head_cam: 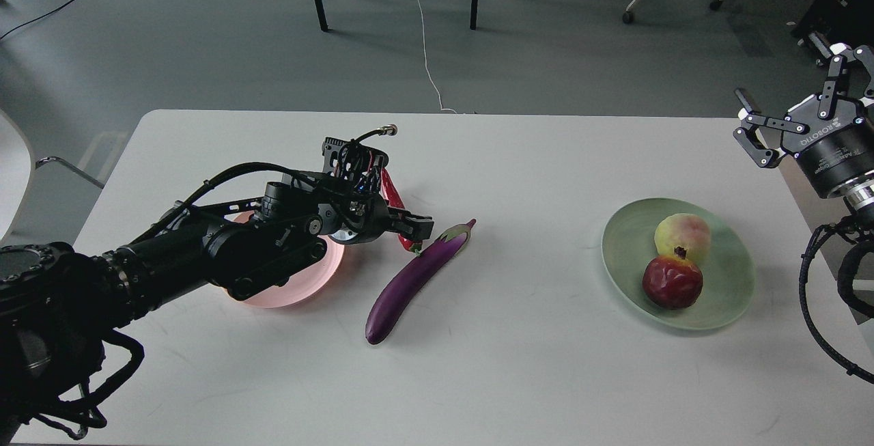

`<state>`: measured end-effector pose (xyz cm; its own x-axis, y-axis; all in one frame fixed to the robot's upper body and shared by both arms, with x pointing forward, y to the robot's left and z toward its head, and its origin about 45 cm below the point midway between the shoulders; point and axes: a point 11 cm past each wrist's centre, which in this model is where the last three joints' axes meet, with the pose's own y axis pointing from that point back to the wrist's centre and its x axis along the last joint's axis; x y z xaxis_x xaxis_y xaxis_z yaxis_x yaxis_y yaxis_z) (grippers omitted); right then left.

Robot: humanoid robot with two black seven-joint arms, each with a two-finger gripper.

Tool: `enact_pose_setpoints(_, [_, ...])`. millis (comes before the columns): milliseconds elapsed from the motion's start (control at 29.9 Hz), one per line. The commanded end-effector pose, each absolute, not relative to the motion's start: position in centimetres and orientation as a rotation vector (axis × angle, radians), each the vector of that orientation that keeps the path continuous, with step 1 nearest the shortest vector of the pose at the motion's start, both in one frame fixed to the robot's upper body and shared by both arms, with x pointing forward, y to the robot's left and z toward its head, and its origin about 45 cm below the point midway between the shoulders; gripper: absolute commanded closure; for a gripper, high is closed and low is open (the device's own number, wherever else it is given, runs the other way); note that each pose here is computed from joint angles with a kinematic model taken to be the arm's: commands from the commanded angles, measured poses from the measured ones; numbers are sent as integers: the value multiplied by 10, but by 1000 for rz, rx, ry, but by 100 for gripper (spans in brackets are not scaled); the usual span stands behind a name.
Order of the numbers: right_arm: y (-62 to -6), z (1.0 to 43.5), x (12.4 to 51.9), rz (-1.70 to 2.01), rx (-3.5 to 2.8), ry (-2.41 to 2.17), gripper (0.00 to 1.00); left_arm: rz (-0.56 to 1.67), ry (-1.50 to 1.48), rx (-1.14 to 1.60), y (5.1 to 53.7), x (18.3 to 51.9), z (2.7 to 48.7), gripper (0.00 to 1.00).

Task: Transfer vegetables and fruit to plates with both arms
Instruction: 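Grasp the red chili pepper with the left gripper and lift it, then lower the chili pepper onto the pink plate and release it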

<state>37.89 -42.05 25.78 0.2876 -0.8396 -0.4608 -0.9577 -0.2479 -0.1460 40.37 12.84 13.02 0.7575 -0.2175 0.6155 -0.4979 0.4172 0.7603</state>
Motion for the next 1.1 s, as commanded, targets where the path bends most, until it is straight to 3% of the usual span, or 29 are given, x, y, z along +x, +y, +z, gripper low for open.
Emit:
enact_pose_setpoints(0, [-420,257,378,410,-2170,1617,2,193,-718,1160,130,401,125,14])
enact_pose_setpoints(334, [-420,256,379,412,-2170,1616,2,164,-688,1169,134,396,119,17])
enact_pose_setpoints(401, [-420,256,379,412,-2170,1616,2,164,-697,1171,135,396,119,25])
enact_pose_setpoints(502, [-420,257,379,410,-2169,1615,2,146,-704,1136,130,395,120,48])
enact_pose_setpoints(769, [-420,258,379,406,-2168,1615,2,146,-707,1138,131,396,122,81])
enact_pose_setpoints(903, [-420,258,379,406,-2168,1615,2,148,-706,1145,133,396,122,84])
enact_pose_setpoints(1070, [-421,258,379,405,-2168,1617,2,187,-754,1121,138,416,158,84])
